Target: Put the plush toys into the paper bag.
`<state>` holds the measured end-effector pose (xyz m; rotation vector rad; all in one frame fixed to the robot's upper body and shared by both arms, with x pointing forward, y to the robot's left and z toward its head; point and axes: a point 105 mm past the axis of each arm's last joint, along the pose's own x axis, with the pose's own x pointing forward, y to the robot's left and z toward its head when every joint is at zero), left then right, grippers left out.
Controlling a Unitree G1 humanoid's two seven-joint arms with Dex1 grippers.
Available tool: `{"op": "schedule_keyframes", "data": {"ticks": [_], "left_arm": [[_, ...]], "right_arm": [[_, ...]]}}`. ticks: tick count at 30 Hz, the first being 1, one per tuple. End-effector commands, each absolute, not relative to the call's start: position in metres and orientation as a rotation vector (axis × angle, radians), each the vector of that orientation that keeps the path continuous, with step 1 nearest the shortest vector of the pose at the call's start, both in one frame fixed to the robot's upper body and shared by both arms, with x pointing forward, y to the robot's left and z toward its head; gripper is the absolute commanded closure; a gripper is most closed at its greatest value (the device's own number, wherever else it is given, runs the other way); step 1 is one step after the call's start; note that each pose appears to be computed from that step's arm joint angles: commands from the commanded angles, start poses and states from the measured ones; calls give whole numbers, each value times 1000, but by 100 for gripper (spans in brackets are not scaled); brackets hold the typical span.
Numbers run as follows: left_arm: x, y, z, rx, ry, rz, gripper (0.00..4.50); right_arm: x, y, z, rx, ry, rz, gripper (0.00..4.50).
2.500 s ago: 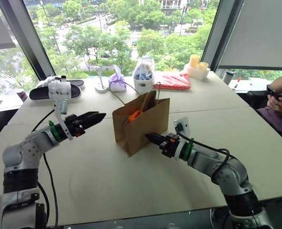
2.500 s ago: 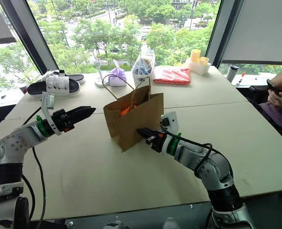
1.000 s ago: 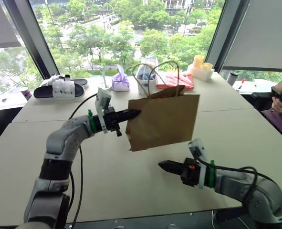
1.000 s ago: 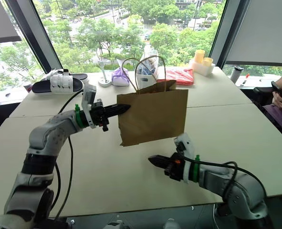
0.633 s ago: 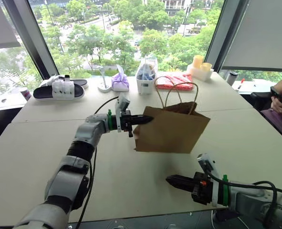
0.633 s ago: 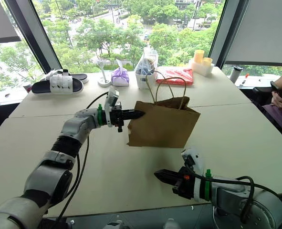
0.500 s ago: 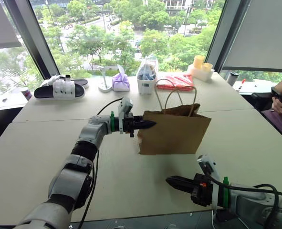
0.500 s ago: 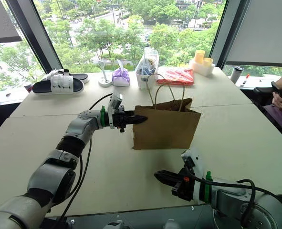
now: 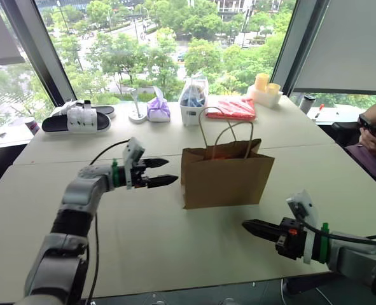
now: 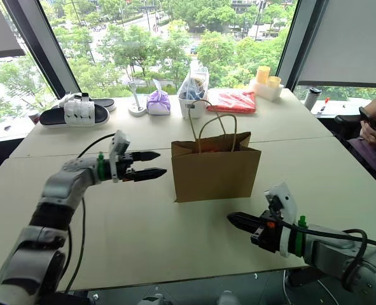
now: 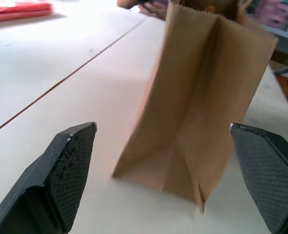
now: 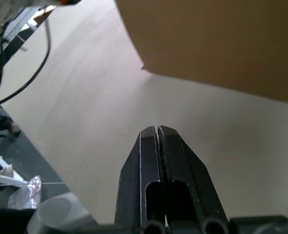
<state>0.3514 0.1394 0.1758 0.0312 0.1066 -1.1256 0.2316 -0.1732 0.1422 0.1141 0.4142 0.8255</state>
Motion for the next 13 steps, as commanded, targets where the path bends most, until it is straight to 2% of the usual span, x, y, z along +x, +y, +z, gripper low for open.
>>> {"op": "schedule_keyframes", "data": {"ticks": [1, 7, 13], "left_arm": [[323, 157, 182, 5, 105, -1052, 3], [274, 167, 153, -109, 165, -826, 3], [270, 168, 145, -179, 141, -665, 3]], "right_arm": [[234, -196, 149, 62, 385, 773, 450], [229, -218, 141, 46, 410, 732, 450], [236, -216, 138, 56, 413, 753, 450]]}}
